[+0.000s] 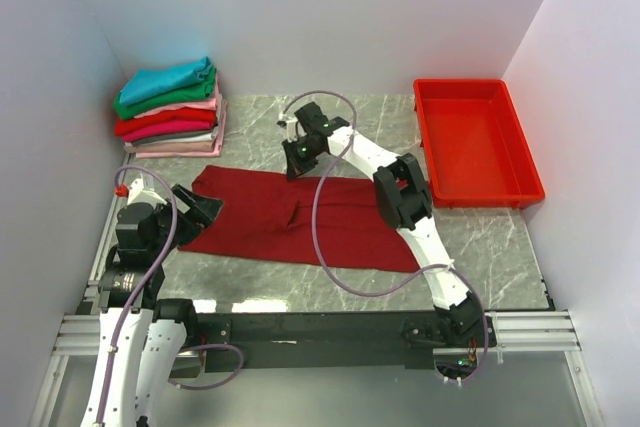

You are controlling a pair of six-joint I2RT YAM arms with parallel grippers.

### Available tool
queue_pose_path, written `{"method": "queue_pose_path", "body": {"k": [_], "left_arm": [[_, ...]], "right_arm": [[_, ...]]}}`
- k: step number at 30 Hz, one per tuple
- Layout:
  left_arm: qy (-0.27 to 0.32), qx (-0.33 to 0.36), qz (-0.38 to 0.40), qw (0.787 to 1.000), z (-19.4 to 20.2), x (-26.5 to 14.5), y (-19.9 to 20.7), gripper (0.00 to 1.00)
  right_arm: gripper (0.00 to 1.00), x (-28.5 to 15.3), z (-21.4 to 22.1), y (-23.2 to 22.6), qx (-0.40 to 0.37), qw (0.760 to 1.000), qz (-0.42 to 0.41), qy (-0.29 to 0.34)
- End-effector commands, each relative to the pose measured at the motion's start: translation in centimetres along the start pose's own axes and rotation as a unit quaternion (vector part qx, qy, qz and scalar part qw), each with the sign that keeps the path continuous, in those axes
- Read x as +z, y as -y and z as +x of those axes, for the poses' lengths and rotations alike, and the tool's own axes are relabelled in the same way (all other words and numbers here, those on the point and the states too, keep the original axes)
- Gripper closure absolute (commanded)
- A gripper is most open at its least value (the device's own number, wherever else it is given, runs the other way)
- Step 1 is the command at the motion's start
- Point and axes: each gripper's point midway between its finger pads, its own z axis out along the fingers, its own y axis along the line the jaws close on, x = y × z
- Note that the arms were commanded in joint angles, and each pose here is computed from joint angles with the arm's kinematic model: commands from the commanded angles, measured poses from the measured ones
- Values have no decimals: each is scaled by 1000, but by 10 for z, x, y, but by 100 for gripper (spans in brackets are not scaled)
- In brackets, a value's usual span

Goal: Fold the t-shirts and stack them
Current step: Fold the tshirt

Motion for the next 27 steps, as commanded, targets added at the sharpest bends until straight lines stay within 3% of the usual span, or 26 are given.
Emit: {"method": "queue_pose_path", "body": {"k": [1, 11, 13, 15, 20, 21, 23, 24, 26, 27], "left_arm": [[6, 4, 18, 1000, -5, 1, 8, 14], [-30, -21, 12, 999, 6, 32, 0, 15], [-48, -29, 27, 998, 10, 46, 4, 18], [-72, -43, 19, 996, 17, 64, -2, 23], [-72, -41, -19, 996, 10, 111, -4, 27], [-98, -37, -34, 994, 27, 126, -6, 27], [-83, -24, -54, 995, 21, 148, 4, 27], [-108, -13, -87, 990, 40, 166, -5, 27], [-97, -7, -133, 986, 32, 187, -5, 27], [-116, -9, -172, 978, 47, 203, -21, 27]], "right_arm": [[100, -40, -18, 55, 51, 996, 71, 37], [100, -114, -28, 163, 140, 969, 179, 99], [90, -124, -39, 172, 141, 966, 181, 115], [68, -130, -41, 179, 138, 967, 180, 116], [41, -174, -63, 159, 65, 970, 182, 148], [35, -182, -63, 155, 35, 971, 182, 150], [32, -201, -63, 132, -2, 974, 158, 160], [31, -208, -62, 125, -30, 975, 152, 161], [31, -224, -54, 101, -63, 977, 124, 164], [30, -229, -52, 88, -83, 977, 103, 167]]}}
